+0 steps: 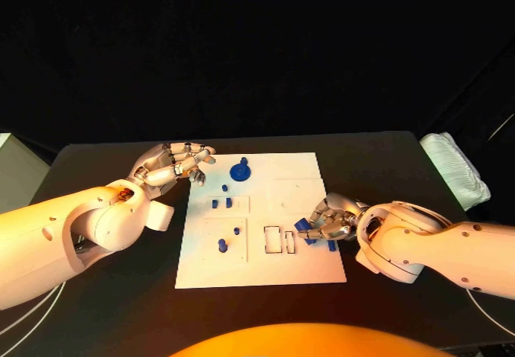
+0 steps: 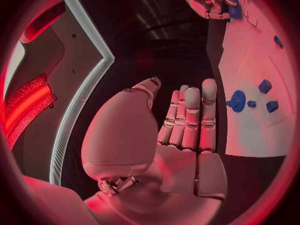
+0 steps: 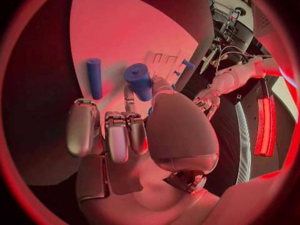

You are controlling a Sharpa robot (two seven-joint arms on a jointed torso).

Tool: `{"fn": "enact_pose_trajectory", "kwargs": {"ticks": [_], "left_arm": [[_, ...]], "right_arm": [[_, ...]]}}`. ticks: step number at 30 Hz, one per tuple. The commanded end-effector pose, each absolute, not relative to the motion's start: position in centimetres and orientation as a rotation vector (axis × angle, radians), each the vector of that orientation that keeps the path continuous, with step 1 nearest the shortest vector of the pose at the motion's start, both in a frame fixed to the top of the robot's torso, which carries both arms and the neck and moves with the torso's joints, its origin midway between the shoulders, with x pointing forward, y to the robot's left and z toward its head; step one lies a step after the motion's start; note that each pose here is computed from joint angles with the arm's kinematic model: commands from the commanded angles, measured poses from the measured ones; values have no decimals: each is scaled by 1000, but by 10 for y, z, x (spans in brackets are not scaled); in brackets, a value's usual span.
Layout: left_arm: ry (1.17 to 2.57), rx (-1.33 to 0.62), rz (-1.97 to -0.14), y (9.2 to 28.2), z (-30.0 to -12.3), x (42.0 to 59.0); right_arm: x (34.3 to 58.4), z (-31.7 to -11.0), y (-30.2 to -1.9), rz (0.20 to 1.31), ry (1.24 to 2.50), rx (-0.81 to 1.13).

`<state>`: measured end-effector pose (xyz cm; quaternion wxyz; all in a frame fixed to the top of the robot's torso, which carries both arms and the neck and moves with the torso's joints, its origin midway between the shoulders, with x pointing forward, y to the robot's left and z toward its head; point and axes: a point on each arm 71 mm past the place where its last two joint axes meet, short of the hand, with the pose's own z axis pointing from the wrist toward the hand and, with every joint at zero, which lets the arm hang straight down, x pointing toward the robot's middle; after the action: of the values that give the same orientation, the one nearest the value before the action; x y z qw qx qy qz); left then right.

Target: Assemble the parts on the task board

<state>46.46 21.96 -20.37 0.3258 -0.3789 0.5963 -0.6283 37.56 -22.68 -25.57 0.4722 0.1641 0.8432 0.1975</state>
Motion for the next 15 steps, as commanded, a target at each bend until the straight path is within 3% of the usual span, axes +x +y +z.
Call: {"fn": "enact_pose_trajectory", "kwargs": {"ticks": [1,15], "left_arm": [[1557,-987,-1676,217,-203,464],[1560,-988,-1676,216,-203,464]], "right_arm": [[379,-247,-227,518,2031,443],[377,-242,-199,593,2108,454]]}}
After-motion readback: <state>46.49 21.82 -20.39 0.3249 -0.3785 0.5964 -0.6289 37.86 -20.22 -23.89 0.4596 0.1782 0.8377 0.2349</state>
